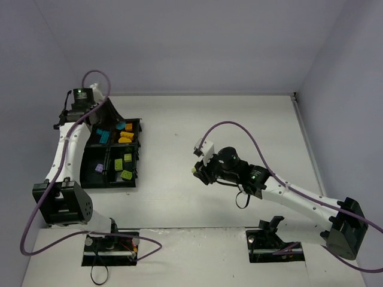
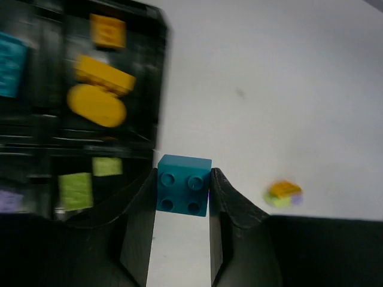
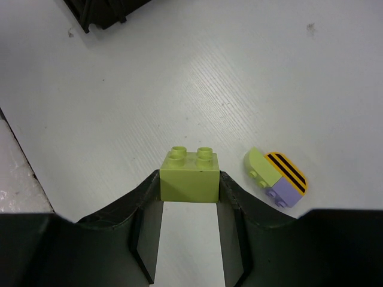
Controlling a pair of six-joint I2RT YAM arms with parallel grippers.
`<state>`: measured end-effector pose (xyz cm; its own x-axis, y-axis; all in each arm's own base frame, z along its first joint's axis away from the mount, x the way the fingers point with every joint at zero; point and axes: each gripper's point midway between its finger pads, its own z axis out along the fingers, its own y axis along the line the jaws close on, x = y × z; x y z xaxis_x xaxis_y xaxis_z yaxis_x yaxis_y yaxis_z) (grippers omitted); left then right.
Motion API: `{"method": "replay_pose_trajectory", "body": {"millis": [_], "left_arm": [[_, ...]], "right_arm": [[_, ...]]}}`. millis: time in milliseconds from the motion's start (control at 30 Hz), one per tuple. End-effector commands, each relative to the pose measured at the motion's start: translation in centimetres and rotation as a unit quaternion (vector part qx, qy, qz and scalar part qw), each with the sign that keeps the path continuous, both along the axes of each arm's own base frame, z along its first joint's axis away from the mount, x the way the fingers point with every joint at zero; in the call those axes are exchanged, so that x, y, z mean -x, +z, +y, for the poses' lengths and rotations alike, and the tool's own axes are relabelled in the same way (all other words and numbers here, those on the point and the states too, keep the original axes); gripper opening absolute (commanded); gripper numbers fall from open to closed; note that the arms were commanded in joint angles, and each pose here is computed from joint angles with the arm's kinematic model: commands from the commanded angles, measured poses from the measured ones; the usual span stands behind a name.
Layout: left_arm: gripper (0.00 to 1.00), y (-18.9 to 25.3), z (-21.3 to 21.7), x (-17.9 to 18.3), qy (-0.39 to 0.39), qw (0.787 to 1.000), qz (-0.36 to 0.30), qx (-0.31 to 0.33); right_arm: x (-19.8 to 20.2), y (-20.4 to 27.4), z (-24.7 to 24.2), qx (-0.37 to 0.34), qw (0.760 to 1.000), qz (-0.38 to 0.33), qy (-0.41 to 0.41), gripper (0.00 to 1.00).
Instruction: Sort the legos into containers by color
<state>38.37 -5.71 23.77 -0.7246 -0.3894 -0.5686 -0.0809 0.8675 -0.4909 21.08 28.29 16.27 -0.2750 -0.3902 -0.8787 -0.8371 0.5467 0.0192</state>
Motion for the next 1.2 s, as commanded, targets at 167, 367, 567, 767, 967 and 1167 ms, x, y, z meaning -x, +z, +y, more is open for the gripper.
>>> {"method": "replay_pose_trajectory", "body": {"millis": [167, 367, 567, 767, 967, 1167], "left_arm": [[0.09, -0.5, 14.5, -5.8, 0.200, 0.964, -0.013, -0.173], [0.22, -6.5, 17.7, -8.6, 0.221, 0.953, 0.051, -0.199], [0.50, -7.7, 17.8, -9.6, 0.218, 0.955, 0.059, -0.192], [0.68, -4.7, 14.7, -8.9, 0.194, 0.970, 0.022, -0.148], [0.69, -1.7, 2.9, -3.9, 0.074, 0.996, -0.005, -0.044], [0.69, 2.1, -10.4, 3.6, -0.111, 0.988, -0.030, 0.107]], "right_arm": [[-1.1, 2.5, 1.6, -0.031, 0.999, -0.021, 0.010, 0.00], [-1.2, 2.3, 1.9, -0.030, 0.999, -0.016, 0.014, 0.00], [-1.1, 2.0, 1.8, -0.030, 0.999, -0.011, 0.016, 0.00], [-1.6, 3.0, 2.0, -0.034, 0.999, -0.026, 0.018, 0.00], [-2.4, 5.4, 2.1, -0.050, 0.997, -0.058, 0.017, 0.00], [-2.2, 7.4, 1.8, -0.068, 0.993, -0.090, 0.034, 0.00]]}}
